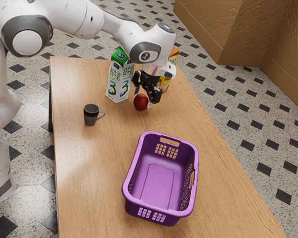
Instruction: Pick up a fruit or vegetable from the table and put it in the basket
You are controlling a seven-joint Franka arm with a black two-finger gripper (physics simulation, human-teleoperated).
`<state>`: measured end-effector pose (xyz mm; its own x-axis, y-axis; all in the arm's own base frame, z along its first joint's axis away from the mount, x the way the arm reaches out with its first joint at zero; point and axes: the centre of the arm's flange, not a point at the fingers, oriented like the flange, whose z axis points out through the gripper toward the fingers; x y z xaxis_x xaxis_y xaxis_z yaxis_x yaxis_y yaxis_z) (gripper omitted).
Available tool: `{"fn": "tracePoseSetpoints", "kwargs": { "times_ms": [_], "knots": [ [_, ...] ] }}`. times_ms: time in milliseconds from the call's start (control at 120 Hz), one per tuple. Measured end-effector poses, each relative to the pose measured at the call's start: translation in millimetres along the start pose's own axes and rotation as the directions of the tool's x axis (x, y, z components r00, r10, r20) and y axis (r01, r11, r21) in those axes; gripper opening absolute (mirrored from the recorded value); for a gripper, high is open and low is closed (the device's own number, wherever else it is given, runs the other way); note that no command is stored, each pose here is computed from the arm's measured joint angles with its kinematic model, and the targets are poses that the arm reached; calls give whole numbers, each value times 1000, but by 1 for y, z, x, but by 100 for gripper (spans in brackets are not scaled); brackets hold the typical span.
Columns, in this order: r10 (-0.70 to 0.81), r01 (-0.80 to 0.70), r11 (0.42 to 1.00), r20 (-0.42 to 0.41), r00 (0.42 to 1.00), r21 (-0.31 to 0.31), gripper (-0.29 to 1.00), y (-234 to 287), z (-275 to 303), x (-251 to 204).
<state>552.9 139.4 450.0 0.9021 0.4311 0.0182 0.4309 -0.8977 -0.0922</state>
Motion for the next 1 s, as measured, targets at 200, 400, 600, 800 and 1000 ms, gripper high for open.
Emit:
{"fn": "tracePoseSetpoints", "kwargs": {
  "times_ms": [200,400,600,800,1000],
  "knots": [
    [12,-12,1000,13,1000,-2,70,0,7,-3],
    [9,-9,1000,19,1000,-2,70,-7,12,-3],
    [17,-17,1000,9,1000,-6,70,-5,14,-3],
    [19,-19,1000,-5,1000,-7,70,-4,18,-1],
    [20,-20,1000,-7,1000,-8,70,-5,22,-1]
  ]
}}
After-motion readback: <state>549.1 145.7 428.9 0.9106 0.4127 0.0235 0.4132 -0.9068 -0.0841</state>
